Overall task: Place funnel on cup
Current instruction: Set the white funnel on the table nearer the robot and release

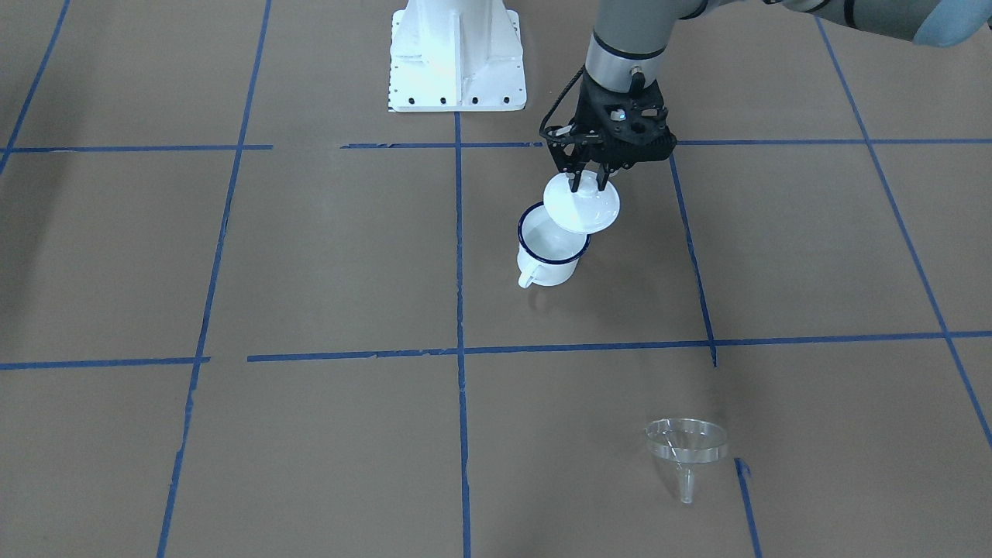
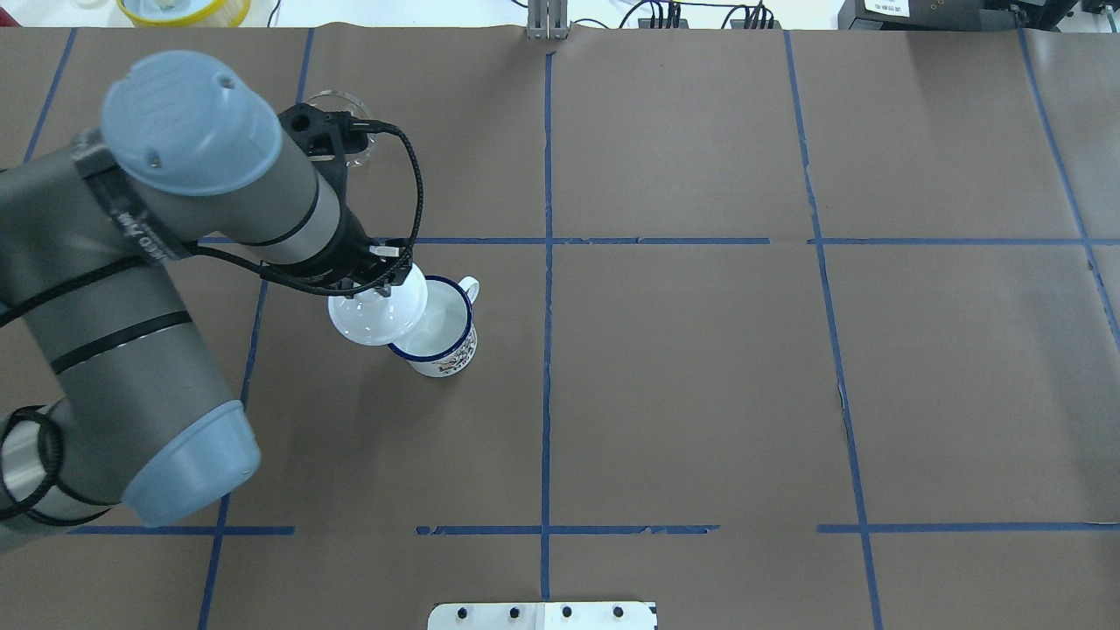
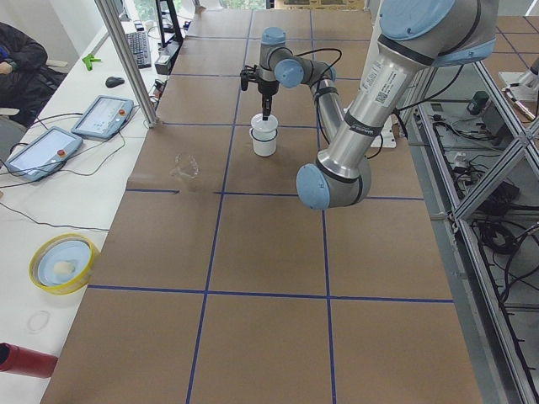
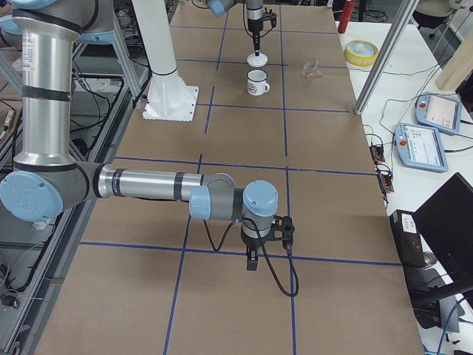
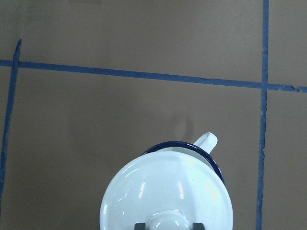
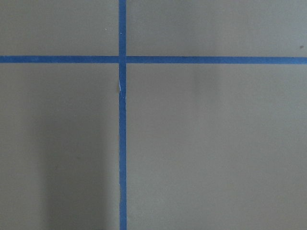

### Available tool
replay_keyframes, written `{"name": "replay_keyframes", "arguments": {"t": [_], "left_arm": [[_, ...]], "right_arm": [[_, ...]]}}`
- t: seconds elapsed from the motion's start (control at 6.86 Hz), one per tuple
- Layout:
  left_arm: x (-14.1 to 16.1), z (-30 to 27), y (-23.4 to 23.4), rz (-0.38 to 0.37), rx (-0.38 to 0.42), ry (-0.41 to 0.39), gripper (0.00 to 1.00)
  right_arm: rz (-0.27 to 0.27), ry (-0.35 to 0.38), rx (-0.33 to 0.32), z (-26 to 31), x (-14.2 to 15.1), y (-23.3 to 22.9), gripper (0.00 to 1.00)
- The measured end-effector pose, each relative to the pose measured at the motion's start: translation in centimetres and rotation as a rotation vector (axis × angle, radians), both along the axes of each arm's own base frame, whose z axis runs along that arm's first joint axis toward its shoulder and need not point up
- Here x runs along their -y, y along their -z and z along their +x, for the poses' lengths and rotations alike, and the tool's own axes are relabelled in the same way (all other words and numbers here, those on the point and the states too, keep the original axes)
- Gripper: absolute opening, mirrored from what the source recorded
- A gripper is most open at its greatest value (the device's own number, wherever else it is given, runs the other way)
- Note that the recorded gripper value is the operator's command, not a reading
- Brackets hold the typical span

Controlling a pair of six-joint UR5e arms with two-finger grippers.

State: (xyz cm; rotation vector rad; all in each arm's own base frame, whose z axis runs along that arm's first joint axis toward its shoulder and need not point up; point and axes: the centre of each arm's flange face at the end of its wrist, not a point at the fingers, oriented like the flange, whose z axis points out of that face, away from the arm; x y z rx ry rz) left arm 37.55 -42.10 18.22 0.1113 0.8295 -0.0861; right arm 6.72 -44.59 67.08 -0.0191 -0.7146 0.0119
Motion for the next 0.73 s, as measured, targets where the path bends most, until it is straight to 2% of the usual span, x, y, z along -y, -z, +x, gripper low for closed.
{"name": "replay_keyframes", "arguments": {"t": [0.29, 0.73], "left_arm": [[-3.0, -2.7, -4.2, 0.026, 0.027, -0.049, 0.00], [-6.2, -1.4, -13.6, 0.051, 0.011, -0.110, 0.00]], "right_arm": [[0.000, 0.000, 0.000, 0.0, 0.0, 0.0, 1.00], [0.000, 0.000, 0.000, 0.0, 0.0, 0.0, 1.00]]}}
